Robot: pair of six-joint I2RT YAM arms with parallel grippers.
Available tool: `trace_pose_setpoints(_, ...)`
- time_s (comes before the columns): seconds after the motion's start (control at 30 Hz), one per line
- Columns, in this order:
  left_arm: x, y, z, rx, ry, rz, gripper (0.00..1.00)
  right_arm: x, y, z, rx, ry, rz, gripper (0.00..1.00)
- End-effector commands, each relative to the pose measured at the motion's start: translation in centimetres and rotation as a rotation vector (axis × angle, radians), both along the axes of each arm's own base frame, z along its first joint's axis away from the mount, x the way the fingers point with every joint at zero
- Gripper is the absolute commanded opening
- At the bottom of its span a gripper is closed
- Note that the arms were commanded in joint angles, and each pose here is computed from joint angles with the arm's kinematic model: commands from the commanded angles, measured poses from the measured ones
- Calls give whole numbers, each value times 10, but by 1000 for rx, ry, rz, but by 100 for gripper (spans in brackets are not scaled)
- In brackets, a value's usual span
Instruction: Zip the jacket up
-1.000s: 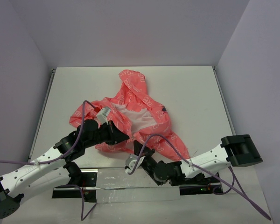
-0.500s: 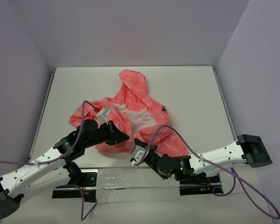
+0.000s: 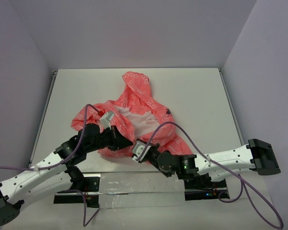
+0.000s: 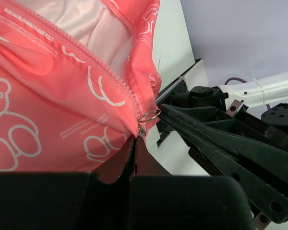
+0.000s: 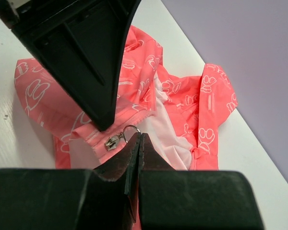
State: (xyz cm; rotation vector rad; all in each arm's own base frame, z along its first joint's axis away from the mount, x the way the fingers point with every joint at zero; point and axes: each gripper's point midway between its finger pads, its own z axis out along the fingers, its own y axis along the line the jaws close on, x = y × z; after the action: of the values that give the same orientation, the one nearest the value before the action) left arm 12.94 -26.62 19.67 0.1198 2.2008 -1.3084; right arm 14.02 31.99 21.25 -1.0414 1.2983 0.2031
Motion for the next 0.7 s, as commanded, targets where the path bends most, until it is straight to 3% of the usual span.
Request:
trace_pose_setpoints(0.0,-9,0,8,-24,-16,-40,0,-2,9,23,70,25,34,0)
trace_pose_setpoints(0.67,3,3,3,22,-40,8,0,-31,13,13,49,134,172,0)
